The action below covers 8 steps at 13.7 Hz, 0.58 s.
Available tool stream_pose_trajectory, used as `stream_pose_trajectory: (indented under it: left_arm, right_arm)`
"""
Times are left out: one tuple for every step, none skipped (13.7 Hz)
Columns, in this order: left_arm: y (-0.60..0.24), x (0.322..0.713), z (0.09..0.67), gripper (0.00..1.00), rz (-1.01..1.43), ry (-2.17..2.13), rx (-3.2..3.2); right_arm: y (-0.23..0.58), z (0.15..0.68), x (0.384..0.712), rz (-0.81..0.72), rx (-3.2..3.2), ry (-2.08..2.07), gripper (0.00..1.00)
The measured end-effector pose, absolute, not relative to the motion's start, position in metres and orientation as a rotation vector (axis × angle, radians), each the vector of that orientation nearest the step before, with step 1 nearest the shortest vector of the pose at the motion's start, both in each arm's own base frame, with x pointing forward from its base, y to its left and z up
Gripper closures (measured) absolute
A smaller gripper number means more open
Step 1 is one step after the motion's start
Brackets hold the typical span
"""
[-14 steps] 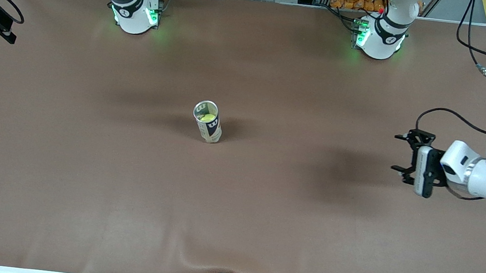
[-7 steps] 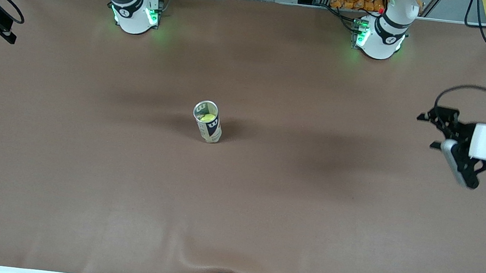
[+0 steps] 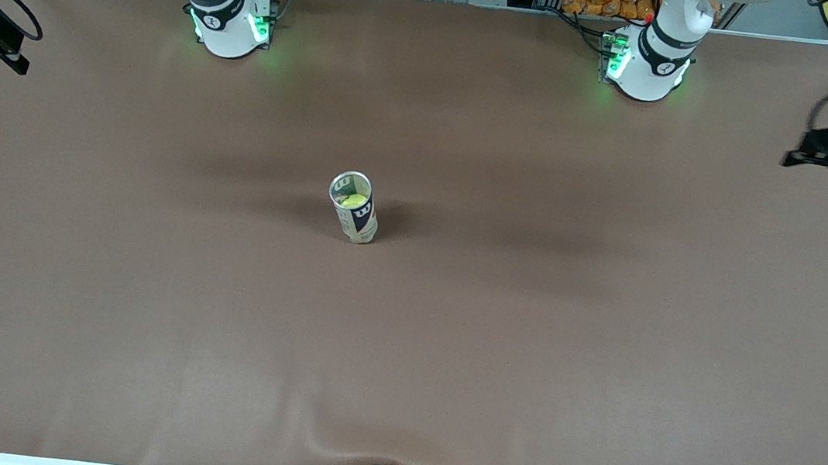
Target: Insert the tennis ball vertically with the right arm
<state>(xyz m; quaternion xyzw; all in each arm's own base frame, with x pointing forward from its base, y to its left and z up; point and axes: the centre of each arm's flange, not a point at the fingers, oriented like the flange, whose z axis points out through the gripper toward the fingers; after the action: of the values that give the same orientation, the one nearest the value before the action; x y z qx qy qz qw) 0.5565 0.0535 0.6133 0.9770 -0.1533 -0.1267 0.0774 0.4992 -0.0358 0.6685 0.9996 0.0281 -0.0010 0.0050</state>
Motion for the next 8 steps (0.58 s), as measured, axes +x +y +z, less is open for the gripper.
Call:
stream_pose_trajectory:
  left_arm:
    - [0.069,0.555,0.615,0.0,-0.382,-0.385,2.963]
    - [0.076,0.552,0.619,0.0,-0.382,-0.282,2.995]
    - [0.075,0.547,0.627,0.0,-0.369,-0.175,3.017]
    - [0.068,0.542,0.637,0.0,-0.349,-0.099,3.031]
    - [0.057,0.535,0.65,0.0,-0.324,-0.052,3.041]
    - [0.043,0.526,0.665,0.0,-0.301,-0.006,3.063]
    - [0.027,0.515,0.679,0.0,-0.289,0.041,3.105]
    - [0.009,0.501,0.691,0.0,-0.27,0.064,3.148]
  right_arm:
    - [-0.036,0.668,0.499,-0.003,3.13,0.088,0.0]
    - [-0.036,0.668,0.499,-0.003,3.13,0.089,0.0]
    - [-0.035,0.668,0.499,-0.003,3.13,0.089,0.0]
    - [-0.035,0.668,0.499,-0.003,3.13,0.089,0.0]
    - [-0.035,0.668,0.499,-0.003,3.13,0.09,0.0]
    - [-0.035,0.668,0.499,-0.003,3.13,0.09,0.0]
    - [-0.035,0.668,0.5,-0.003,3.13,0.09,0.0]
    - [-0.035,0.668,0.5,-0.003,3.13,0.09,0.0]
